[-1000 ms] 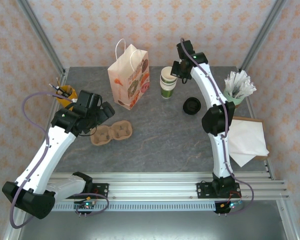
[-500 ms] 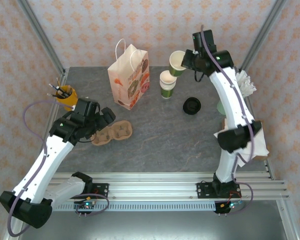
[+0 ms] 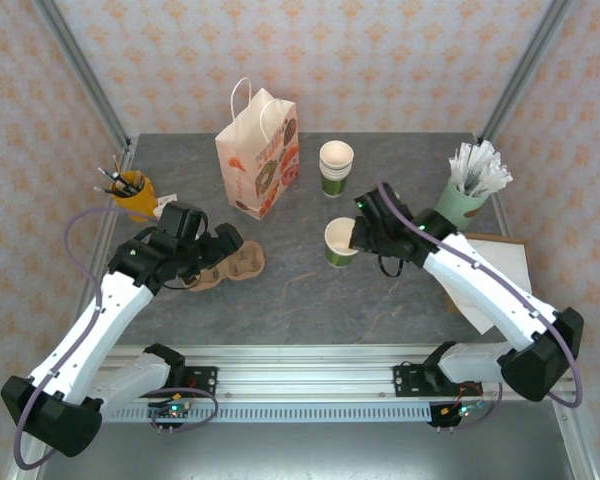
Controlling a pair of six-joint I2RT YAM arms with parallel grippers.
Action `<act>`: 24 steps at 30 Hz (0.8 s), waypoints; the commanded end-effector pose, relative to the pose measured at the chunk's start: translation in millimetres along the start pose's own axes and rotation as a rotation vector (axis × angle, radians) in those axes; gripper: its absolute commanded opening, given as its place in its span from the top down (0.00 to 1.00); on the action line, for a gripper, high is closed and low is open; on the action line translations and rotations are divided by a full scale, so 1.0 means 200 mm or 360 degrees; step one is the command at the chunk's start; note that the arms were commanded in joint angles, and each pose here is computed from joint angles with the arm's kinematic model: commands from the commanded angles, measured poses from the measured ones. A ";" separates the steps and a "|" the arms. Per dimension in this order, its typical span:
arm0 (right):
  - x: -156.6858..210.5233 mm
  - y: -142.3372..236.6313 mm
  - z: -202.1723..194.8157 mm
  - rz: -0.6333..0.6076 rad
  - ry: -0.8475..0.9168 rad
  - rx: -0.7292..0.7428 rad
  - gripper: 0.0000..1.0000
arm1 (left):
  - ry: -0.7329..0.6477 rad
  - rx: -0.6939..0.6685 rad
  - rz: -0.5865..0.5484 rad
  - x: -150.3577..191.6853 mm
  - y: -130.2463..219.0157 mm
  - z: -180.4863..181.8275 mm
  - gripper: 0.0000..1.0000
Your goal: Pack the takeout coffee
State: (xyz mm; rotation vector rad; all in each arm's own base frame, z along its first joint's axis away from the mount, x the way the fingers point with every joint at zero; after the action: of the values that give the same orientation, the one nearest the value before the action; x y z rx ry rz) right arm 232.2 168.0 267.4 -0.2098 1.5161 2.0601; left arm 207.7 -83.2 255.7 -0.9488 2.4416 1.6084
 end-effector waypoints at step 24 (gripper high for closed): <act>0.12 -0.56 0.20 -0.0023 0.0046 0.0111 0.90 | -0.0005 0.0029 0.0205 0.14 -0.15 -0.02 0.00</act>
State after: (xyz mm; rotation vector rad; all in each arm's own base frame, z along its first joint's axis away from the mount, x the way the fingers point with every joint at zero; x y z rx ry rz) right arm 281.2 237.0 182.2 -0.2246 1.5884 2.0162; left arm 201.5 -105.4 225.2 -0.8118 2.5535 1.6158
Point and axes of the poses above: each hand's point on the last joint's axis, 136 mm out from that joint toward the fingers, its own y axis back along the fingers, its own z axis along the line the jaws close on, x = y × z, the point moved 7 cm from there along y, back along the fingers, and after that the axes turned 10 degrees about -y, right-handed, at the moved point
